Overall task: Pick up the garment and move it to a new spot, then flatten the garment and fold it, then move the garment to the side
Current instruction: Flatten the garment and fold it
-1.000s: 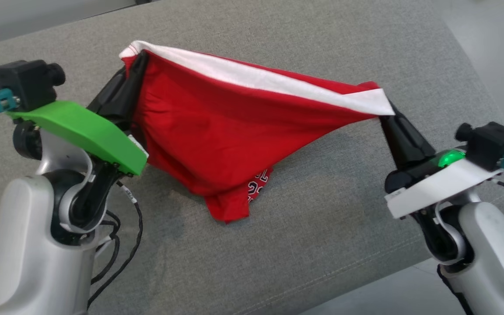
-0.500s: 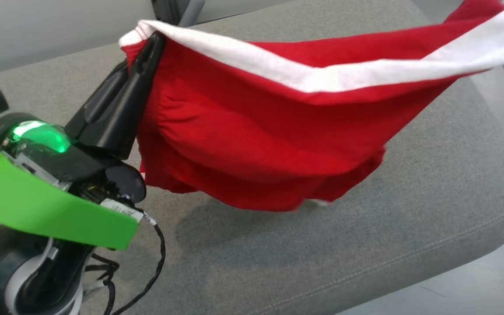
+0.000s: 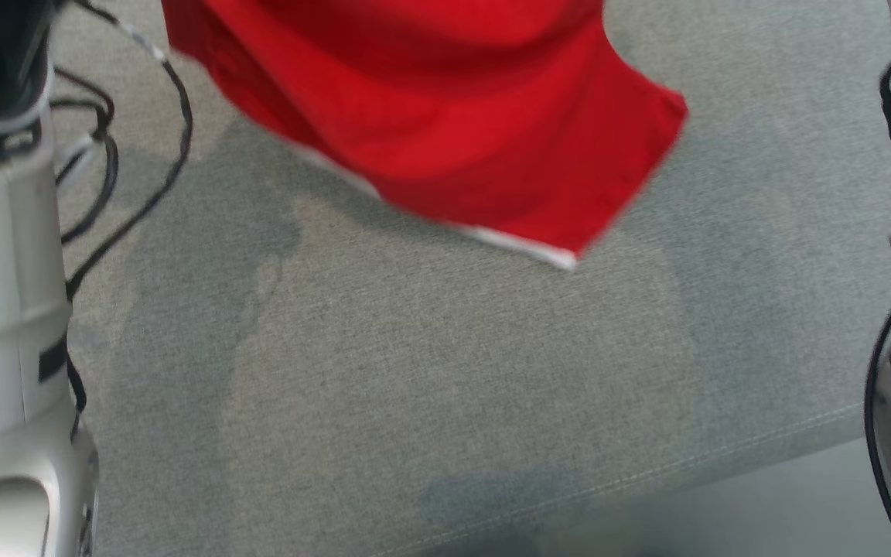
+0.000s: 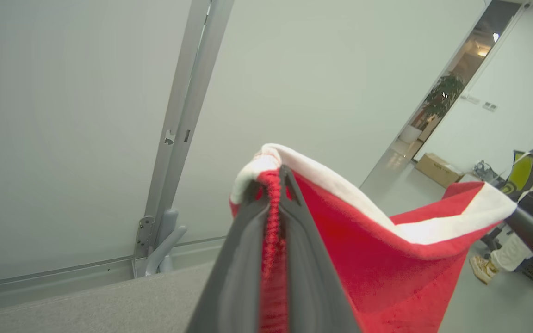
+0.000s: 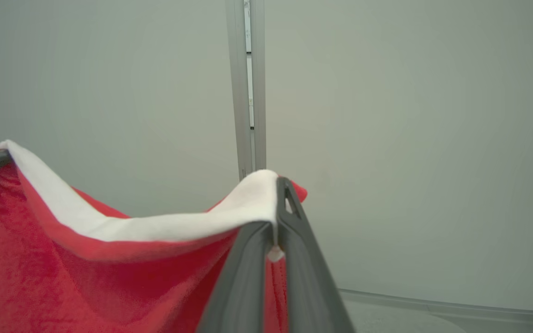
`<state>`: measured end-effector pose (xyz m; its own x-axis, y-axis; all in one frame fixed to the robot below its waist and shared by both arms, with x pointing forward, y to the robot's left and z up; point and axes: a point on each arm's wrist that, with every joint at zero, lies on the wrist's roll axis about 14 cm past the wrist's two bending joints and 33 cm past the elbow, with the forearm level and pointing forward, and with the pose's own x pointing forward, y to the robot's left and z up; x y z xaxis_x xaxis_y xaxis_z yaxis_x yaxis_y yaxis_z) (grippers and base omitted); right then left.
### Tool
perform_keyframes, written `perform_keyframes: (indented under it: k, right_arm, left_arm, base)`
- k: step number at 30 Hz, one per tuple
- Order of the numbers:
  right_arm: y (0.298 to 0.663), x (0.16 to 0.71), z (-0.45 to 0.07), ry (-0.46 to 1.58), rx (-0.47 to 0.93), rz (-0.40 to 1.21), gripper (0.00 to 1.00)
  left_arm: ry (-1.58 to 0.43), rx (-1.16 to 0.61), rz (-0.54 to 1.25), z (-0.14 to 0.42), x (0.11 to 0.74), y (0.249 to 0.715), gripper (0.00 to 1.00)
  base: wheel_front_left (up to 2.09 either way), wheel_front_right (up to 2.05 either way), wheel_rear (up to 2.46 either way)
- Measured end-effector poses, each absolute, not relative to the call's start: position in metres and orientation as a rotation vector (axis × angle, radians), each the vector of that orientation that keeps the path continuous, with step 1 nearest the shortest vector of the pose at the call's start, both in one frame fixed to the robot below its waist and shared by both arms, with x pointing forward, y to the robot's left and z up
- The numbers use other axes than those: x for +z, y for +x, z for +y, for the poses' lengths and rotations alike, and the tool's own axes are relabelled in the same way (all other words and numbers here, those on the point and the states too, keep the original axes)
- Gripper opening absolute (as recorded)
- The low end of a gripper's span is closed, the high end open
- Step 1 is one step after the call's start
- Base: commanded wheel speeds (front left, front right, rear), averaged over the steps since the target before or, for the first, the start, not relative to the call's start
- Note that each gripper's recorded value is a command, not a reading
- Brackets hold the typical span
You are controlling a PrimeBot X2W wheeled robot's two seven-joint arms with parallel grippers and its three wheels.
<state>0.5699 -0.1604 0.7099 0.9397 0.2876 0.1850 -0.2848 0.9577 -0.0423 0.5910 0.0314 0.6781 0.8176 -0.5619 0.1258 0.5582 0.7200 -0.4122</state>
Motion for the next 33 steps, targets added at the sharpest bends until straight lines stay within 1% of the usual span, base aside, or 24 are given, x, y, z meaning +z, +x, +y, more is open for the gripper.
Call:
perform_keyframes:
  k: [3,5,6,10,11,12,13,15,16,18,22,25,26,27,29,33]
  right_arm:
    - [0.61,0.725,-0.149,-0.067,0.239,-0.295,0.0]
    - [0.629,0.746,-0.142,-0.062,0.217,-0.405,0.0]
    - [0.636,0.751,-0.139,-0.062,0.21,-0.447,0.0]
    - [0.645,0.783,-0.128,-0.071,0.207,-0.654,0.0]
    - [0.647,0.785,-0.12,-0.08,0.227,-0.676,0.0]
    - [0.652,0.776,-0.111,-0.071,0.255,-0.669,0.0]
    - [0.658,0.755,-0.105,-0.071,0.274,-0.633,0.0]
    - [0.669,0.683,-0.096,-0.089,0.302,-0.488,0.0]
    - [0.67,0.647,-0.098,-0.085,0.303,-0.407,0.0]
    - [0.663,0.592,-0.104,-0.087,0.299,-0.289,0.0]
    - [0.636,0.514,-0.116,-0.065,0.292,-0.135,0.0]
    - [0.596,0.472,-0.118,-0.078,0.324,-0.064,0.0]
    - [0.566,0.451,-0.123,-0.065,0.327,-0.019,0.0]
    - [0.566,0.451,-0.123,-0.065,0.327,-0.019,0.0]
    - [0.536,0.439,-0.128,-0.06,0.328,0.015,0.0]
    - [0.493,0.441,-0.14,-0.058,0.305,0.025,0.0]
  left_arm:
    - [-0.494,-0.529,-0.028,0.044,0.675,0.634,0.0]
    - [-0.45,-0.49,-0.143,0.054,0.692,0.655,0.0]
    - [-0.47,-0.474,-0.211,0.06,0.702,0.662,0.0]
    - [-0.503,-0.407,-0.38,0.082,0.722,0.678,0.0]
    - [-0.485,-0.416,-0.417,0.082,0.729,0.679,0.0]
    - [-0.446,-0.422,-0.44,0.08,0.729,0.681,0.0]
    - [-0.417,-0.422,-0.428,0.078,0.715,0.684,0.0]
    - [-0.384,-0.411,-0.329,0.074,0.653,0.689,0.0]
    - [-0.379,-0.411,-0.244,0.07,0.612,0.685,0.0]
    - [-0.399,-0.41,-0.123,0.066,0.552,0.668,0.0]
    - [-0.41,-0.413,0.021,0.072,0.479,0.631,0.0]
    - [-0.459,-0.404,0.113,0.076,0.439,0.595,0.0]
    - [-0.465,-0.423,0.146,0.075,0.429,0.573,0.0]
    - [-0.465,-0.423,0.146,0.075,0.429,0.573,0.0]
    - [-0.501,-0.398,0.139,0.085,0.432,0.556,0.0]
    - [-0.498,-0.375,0.147,0.099,0.43,0.515,0.0]
  base:
    - [0.0,0.0,0.0]
    - [0.0,0.0,0.0]
    - [0.0,0.0,0.0]
    - [0.0,0.0,0.0]
    - [0.0,0.0,0.0]
    - [0.0,0.0,0.0]
    - [0.0,0.0,0.0]
    - [0.0,0.0,0.0]
    - [0.0,0.0,0.0]
    - [0.0,0.0,0.0]
    - [0.0,0.0,0.0]
    - [0.0,0.0,0.0]
    - [0.0,0.0,0.0]
    - [0.0,0.0,0.0]
    - [0.0,0.0,0.0]
    - [0.0,0.0,0.0]
